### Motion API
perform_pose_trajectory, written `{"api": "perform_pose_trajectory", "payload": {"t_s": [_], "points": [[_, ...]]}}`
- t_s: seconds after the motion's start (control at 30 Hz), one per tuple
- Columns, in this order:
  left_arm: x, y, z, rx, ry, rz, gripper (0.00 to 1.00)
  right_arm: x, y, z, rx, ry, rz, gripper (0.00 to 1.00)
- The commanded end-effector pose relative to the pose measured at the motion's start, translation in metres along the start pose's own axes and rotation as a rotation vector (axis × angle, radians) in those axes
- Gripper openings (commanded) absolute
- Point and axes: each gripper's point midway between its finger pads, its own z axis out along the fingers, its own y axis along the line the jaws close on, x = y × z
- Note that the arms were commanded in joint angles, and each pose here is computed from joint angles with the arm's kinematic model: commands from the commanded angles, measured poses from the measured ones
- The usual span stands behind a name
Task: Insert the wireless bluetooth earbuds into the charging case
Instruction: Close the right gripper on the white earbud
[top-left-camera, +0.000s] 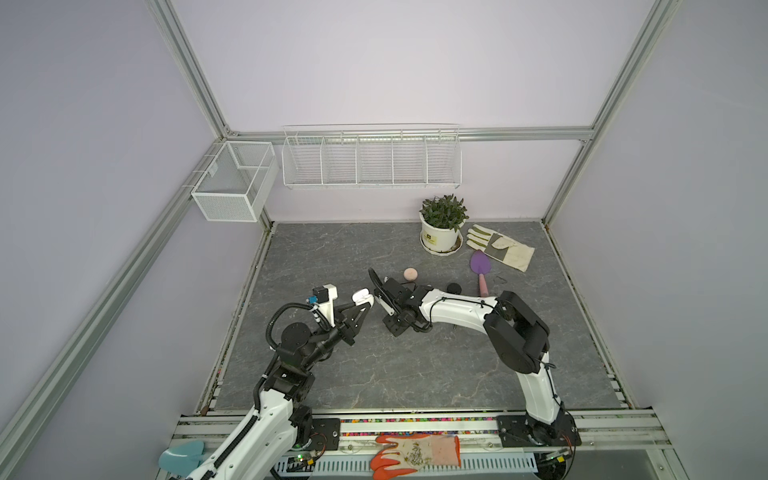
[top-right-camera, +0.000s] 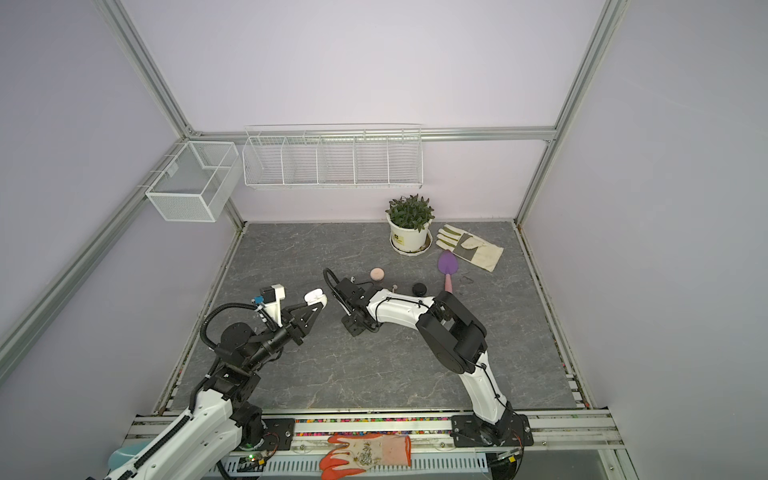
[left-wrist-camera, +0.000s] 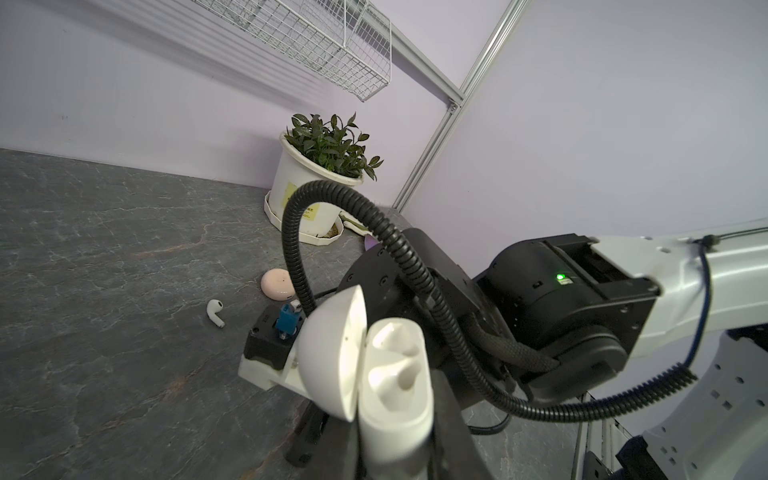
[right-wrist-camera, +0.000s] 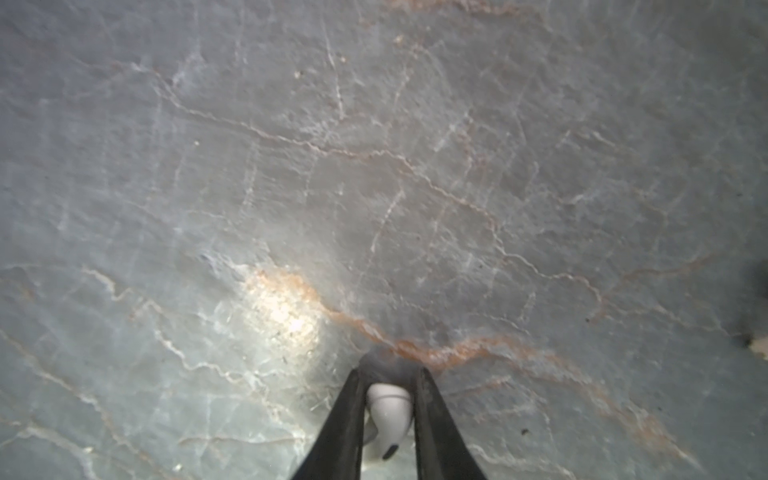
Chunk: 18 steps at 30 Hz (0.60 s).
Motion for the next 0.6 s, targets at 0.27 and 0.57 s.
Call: {"api": "perform_pose_trajectory", "payload": {"t_s": [0.27,0.57], "points": [[0.005,0.0,0.001,0.014,0.011,-0.009,0.0,0.016,-0.006,-0.017,0.043,0.052,0.035,0.43],[0.003,0.001,-0.001,0.0,0.001,-0.01,0.0,0.018,-0.002,-0.018,0.039,0.063,0.055,0.41]]}}
